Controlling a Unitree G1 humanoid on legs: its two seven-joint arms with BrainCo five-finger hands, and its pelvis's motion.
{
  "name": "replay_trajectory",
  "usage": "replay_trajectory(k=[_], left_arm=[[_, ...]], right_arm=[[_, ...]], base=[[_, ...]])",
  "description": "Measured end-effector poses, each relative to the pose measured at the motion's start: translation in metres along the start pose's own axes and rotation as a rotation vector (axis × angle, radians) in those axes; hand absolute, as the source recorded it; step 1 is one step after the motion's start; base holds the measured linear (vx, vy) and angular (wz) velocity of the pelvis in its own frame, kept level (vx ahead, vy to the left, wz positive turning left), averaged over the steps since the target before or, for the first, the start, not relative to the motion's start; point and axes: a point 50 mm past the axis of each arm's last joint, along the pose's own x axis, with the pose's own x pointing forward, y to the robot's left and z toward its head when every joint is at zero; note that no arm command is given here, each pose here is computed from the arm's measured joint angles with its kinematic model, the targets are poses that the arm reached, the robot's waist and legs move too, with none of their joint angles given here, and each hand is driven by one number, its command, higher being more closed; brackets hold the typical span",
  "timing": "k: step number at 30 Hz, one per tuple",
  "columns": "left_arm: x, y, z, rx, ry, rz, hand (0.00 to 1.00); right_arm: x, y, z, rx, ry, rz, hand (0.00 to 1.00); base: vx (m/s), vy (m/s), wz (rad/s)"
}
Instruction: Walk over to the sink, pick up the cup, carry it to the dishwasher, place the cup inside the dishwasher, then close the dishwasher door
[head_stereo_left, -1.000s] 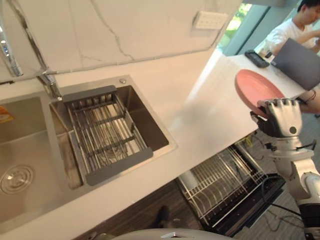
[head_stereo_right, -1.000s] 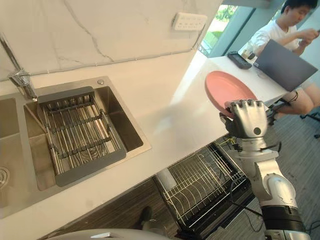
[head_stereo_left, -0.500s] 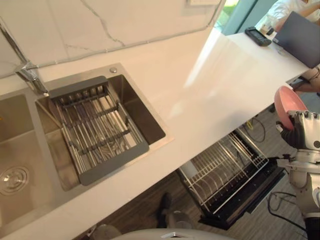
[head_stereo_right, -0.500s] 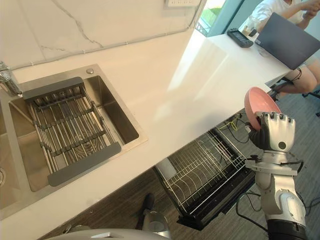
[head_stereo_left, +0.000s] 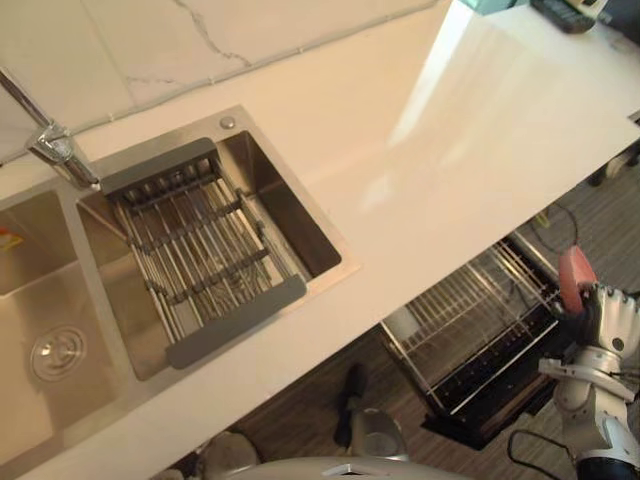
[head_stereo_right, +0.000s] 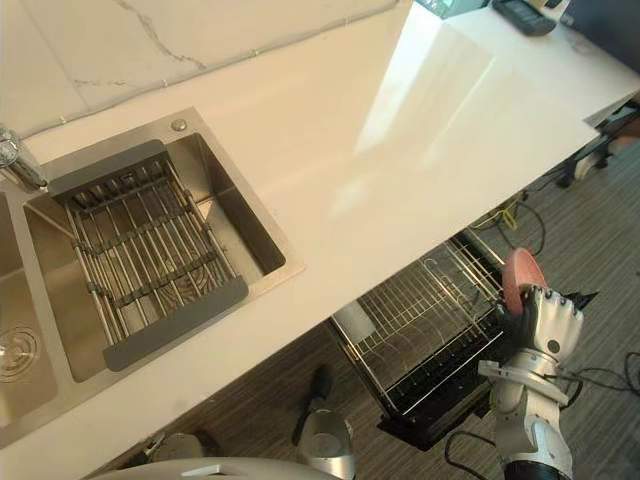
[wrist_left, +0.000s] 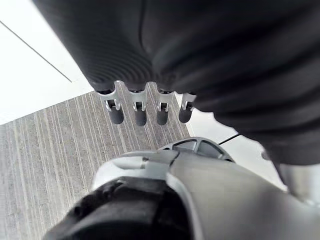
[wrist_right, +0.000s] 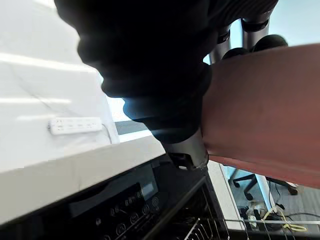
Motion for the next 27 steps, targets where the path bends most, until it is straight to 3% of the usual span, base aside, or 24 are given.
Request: replay_trajectory(k=[19, 27], left_arm=[[-0.002, -0.014, 0.03, 0.068, -0.101, -0.025, 0.0], [-0.003, 0.004, 0.036, 0.098, -0.078, 0.227, 0.0]], right_arm=[[0.012, 0.034, 0.05, 0.069, -0.062, 0.101, 1.0], [0.035, 0.042, 0.05, 0.124, 0.079, 0.142, 1.0]], base=[[-0.03, 0.036, 0.1], [-0.06, 0.024, 0.04]])
